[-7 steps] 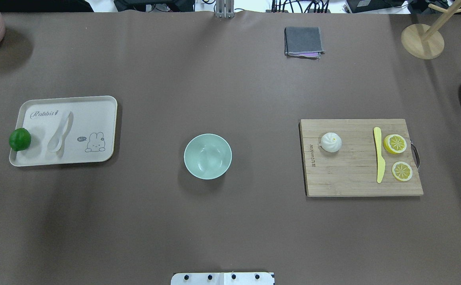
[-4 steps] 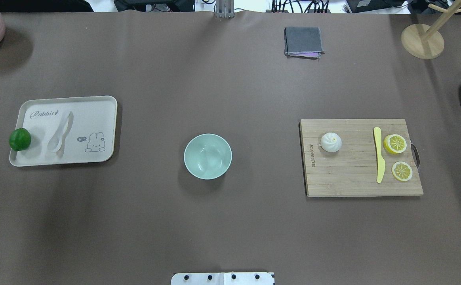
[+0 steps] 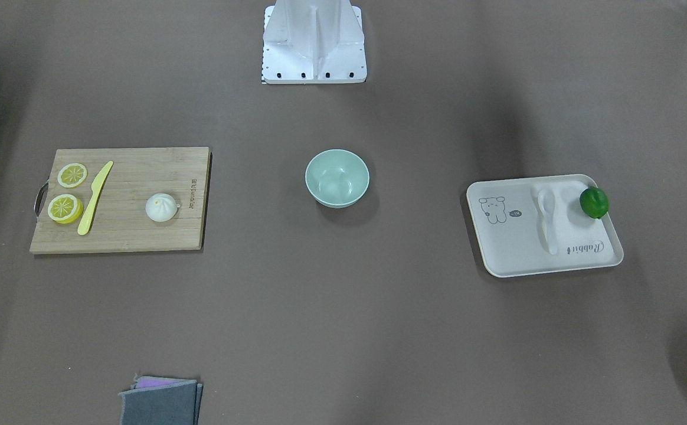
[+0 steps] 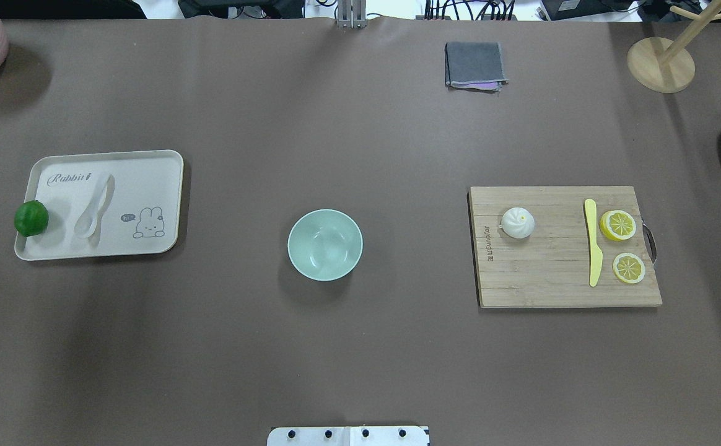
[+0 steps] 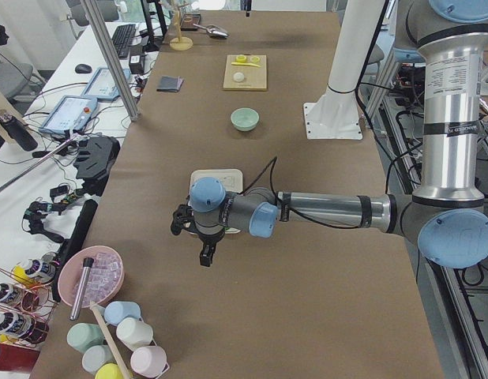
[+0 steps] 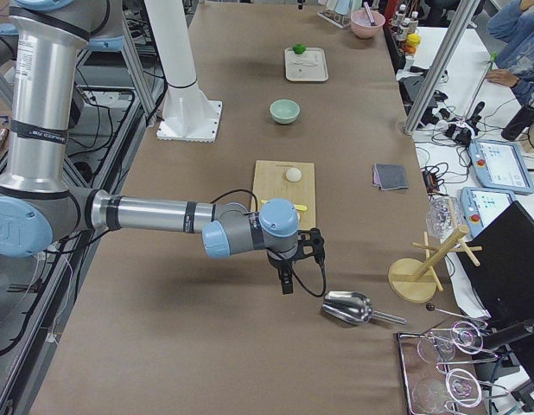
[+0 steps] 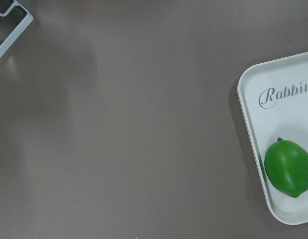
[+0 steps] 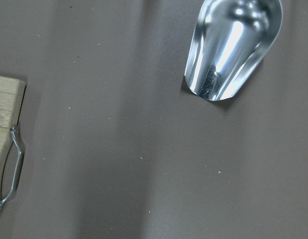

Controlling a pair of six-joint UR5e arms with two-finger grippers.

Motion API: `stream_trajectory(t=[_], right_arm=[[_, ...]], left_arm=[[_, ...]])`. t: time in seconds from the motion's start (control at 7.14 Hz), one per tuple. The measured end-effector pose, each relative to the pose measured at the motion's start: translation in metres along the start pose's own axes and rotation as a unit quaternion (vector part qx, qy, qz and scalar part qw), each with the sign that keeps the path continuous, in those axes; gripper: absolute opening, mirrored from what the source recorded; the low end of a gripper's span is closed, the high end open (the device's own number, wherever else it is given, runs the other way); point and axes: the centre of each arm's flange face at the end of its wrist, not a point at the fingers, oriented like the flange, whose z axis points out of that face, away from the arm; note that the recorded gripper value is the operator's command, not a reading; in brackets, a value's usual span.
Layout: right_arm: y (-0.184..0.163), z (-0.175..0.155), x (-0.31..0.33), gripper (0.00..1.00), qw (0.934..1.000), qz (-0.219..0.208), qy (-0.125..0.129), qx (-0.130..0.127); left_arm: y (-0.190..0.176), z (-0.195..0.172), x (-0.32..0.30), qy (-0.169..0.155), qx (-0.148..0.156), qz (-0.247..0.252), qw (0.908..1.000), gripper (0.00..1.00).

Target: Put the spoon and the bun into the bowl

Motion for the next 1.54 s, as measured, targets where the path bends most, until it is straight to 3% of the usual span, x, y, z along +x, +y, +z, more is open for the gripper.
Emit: stream_trajectory(t=[0.42, 0.84, 0.98, 1.26, 1.54], right_arm=[[-0.009, -0.011, -0.022, 1.0, 0.9993, -0.018, -0.031, 0.01], [-0.042, -0.028, -0.095, 1.0, 0.9973, -0.029, -0.065, 0.022], [-0.055, -0.026, -0.127, 1.0, 0.9972, -0.025, -0.067, 0.021], [-0.08, -0.012, -0.194, 1.0, 0.9975, -0.015, -0.068, 0.013], [-0.092, 0.013, -0.25, 1.0, 0.9979, -0.031, -0.057, 0.007]], left_arm=[[-0.015, 0.001, 0.026, 0.009, 0.028, 0.0, 0.9995, 0.99], [-0.059, 0.032, 0.121, 0.037, 0.018, -0.04, 0.9983, 0.98], [-0.068, 0.042, 0.15, 0.039, 0.012, -0.048, 0.998, 0.98], [-0.076, 0.077, 0.196, 0.006, 0.011, -0.041, 0.9991, 0.97], [-0.079, 0.103, 0.218, -0.005, 0.001, -0.029, 0.9996, 0.92]])
